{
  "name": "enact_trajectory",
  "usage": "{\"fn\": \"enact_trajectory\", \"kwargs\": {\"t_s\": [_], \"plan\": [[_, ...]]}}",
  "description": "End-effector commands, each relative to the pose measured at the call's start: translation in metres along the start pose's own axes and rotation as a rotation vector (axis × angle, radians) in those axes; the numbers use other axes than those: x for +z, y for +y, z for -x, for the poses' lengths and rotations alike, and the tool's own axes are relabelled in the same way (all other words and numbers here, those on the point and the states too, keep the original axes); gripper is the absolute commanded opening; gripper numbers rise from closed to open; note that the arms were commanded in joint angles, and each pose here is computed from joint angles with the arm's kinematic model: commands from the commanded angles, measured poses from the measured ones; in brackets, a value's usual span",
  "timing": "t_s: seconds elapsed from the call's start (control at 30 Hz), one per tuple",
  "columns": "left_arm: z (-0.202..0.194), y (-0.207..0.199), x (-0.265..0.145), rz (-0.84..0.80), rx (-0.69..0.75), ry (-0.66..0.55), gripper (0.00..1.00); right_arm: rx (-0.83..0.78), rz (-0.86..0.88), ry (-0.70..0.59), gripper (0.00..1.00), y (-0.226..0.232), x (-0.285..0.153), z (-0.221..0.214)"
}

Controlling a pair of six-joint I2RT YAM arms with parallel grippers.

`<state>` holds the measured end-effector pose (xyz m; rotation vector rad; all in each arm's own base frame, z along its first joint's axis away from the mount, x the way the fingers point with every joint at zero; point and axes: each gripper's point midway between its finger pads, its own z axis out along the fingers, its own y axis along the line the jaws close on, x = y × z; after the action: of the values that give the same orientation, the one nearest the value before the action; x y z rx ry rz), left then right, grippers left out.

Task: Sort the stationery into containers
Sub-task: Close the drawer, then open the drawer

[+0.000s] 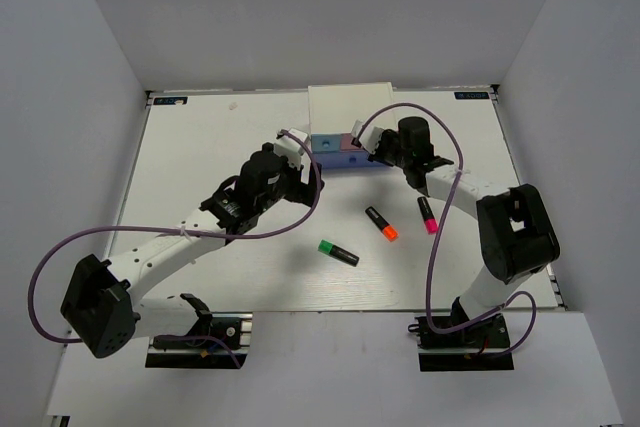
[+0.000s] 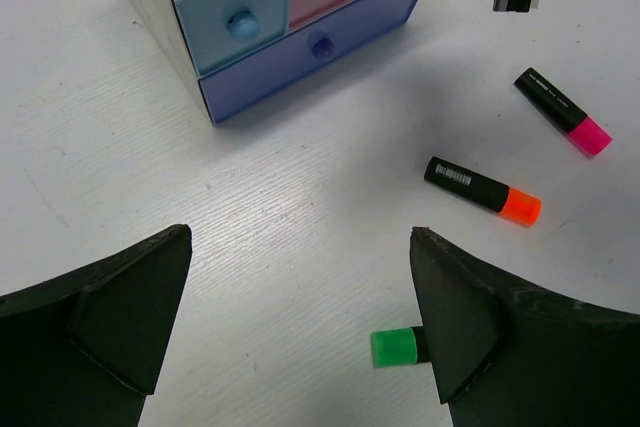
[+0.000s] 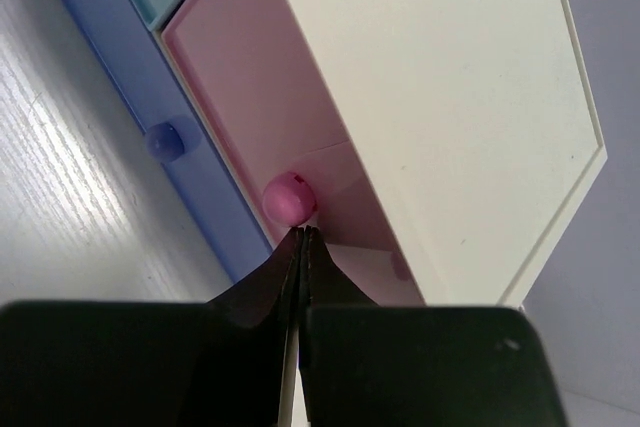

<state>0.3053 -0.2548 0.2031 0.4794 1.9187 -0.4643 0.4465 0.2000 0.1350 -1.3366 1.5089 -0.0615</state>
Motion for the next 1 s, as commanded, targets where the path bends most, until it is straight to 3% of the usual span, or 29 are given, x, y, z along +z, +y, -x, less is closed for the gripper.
{"fn": "enact_trajectory", "kwargs": {"t_s": [0.0, 0.17, 0.27, 0.3, 0.33, 0.47, 0.53, 0.6, 0.83, 0.97], "plan": [[0.014, 0.0, -0.007, 0.003, -0.016, -0.05, 1.0, -0.002, -0.033, -0.064, 0.01, -0.005, 0.0, 0.016], [0.02, 0.0, -0.012, 0.0, -0.018, -0.069, 1.0, -0.021, 0.133, -0.169, 0.05, 0.042, -0.028, 0.029], [0.023, -0.001, -0.014, -0.002, -0.02, -0.08, 1.0, 0.029, 0.167, -0.201, 0.28, 0.058, -0.035, 0.033], [0.023, -0.001, -0.014, -0.002, -0.02, -0.08, 1.0, 0.05, 0.184, -0.196, 0.4, 0.063, -0.035, 0.033], [0.026, -0.001, -0.014, -0.003, -0.021, -0.089, 1.0, 0.108, 0.196, -0.185, 0.43, 0.067, -0.034, 0.032], [0.026, 0.003, -0.014, 0.015, -0.013, -0.092, 1.0, 0.267, 0.138, -0.14, 0.44, 0.067, -0.019, 0.026], [0.026, 0.003, -0.014, 0.015, -0.013, -0.092, 1.0, 0.357, 0.117, -0.136, 0.53, 0.07, -0.012, 0.027], [0.029, 0.002, -0.016, 0.014, -0.014, -0.101, 1.0, 0.513, 0.089, -0.102, 0.54, 0.075, -0.002, 0.023], [0.029, 0.002, -0.016, 0.014, -0.014, -0.101, 1.0, 0.782, -0.018, -0.02, 0.5, 0.075, 0.016, 0.009], [0.029, 0.002, -0.016, 0.014, -0.014, -0.101, 1.0, 0.959, -0.09, -0.067, 0.49, 0.068, 0.022, 0.013]]}}
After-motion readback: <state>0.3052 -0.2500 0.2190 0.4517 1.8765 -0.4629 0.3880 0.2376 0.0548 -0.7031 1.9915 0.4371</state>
